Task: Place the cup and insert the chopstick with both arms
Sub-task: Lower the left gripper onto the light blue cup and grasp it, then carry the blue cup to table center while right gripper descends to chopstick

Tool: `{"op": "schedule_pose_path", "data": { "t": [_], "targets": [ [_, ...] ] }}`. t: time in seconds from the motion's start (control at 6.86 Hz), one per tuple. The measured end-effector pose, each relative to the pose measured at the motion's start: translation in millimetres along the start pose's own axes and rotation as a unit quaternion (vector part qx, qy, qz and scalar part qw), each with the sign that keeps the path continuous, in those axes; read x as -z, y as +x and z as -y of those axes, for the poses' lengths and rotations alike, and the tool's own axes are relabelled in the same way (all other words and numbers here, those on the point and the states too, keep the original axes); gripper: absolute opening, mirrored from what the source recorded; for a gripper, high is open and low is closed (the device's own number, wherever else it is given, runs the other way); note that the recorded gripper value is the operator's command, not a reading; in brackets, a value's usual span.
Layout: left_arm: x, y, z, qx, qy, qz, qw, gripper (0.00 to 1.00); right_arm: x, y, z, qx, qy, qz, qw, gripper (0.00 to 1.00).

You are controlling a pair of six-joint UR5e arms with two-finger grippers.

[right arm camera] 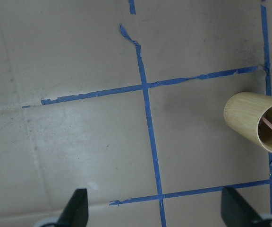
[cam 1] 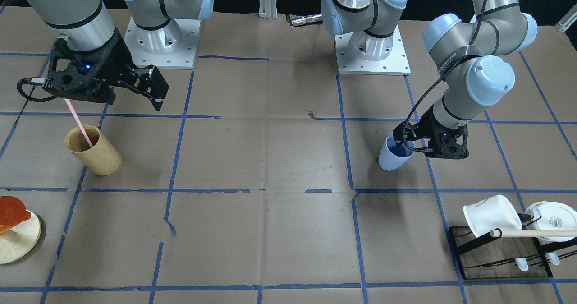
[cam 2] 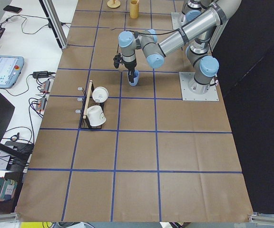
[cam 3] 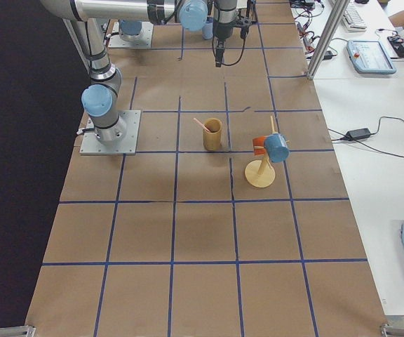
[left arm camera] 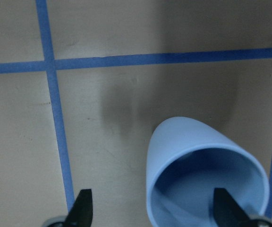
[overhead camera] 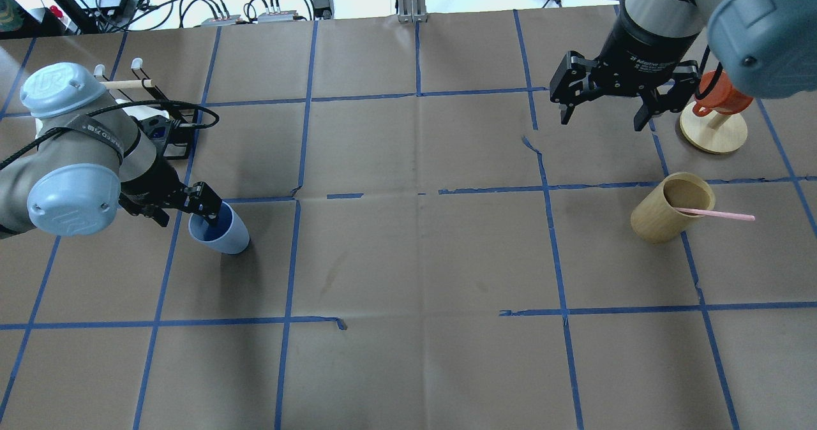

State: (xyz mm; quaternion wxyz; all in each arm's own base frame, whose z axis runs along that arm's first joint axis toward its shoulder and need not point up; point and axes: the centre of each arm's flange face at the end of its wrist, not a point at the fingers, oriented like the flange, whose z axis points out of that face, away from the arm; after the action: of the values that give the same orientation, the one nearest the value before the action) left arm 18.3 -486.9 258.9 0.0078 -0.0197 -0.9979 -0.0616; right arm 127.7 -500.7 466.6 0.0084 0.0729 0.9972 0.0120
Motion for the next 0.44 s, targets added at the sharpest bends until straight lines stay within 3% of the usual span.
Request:
{"op": "schedule_pose_path", "data": {
  "t": [0.15,0.29,0.44],
  "targets": [
    [-3.0,-0.5,1.2,0.005,0.000,0.000,1.0000,0.10,-0.8,1.2,0.4,0.011,-0.002,-0.002,0.9999,1.00],
    [-5.2,-0.5,2.0,0.009,0.000,-0.001,1.0000,0.00,-3.0,5.6,1.8,0.040,-0.006,-0.004,0.9992,1.00],
    [-6.6,-0.3,2.8,0.012,0.000,-0.003,0.9999,0.00,-8.9,20.3,6.6,0.075,-0.014,-0.004,0.9971,1.00]
  ]
}}
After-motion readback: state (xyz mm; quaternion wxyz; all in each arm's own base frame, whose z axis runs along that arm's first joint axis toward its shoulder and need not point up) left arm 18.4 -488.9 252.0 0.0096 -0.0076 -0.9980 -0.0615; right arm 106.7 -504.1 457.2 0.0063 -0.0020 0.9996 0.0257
